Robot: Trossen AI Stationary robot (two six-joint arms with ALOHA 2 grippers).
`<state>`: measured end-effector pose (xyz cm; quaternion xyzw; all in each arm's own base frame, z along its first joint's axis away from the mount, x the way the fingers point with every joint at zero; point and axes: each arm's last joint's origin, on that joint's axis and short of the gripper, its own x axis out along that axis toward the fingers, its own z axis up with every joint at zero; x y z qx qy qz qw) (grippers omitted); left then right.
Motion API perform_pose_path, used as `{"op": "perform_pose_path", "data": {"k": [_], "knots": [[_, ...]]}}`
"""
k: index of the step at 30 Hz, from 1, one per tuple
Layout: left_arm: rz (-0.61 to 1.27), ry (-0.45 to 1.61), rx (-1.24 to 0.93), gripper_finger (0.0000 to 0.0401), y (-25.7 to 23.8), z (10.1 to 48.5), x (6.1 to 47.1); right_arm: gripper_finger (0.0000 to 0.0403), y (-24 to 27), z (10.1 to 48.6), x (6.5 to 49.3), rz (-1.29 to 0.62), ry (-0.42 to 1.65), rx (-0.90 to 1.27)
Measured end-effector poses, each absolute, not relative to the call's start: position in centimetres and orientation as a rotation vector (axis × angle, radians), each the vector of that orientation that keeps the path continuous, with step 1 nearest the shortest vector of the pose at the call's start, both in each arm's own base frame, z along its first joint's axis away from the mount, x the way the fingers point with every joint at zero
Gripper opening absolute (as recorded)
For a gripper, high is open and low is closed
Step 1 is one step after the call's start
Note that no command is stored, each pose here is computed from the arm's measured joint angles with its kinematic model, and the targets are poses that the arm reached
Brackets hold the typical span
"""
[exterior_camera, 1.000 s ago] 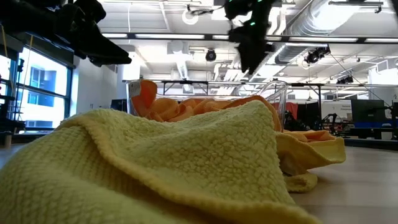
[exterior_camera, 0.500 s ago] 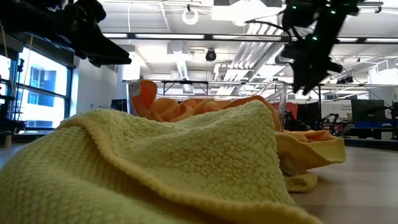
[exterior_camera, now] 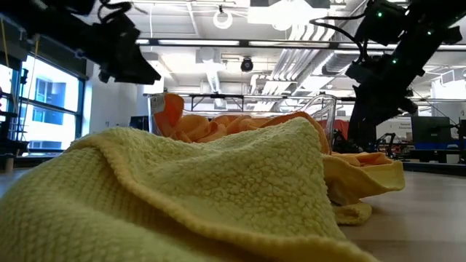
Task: Sort microfiber towel by color & place in baskets
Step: Put the yellow microfiber towel into the top transparent bin
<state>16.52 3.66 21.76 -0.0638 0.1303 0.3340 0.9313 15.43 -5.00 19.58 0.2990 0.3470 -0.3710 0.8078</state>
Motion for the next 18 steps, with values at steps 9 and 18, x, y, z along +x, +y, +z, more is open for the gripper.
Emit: {"op": "perform_pose_path", "data": {"k": [9,18], "knots": [[1.004,0.582,-0.345,0.0158,10.1,22.8,19.0,0.0173,-4.2,17.8,15.3,-0.775,0.749,0.594],[1.069,0.795,-0.689,0.0158,15.2,19.2,21.1,0.0173,-3.7,17.9,15.4,-0.838,0.714,0.504]]}}
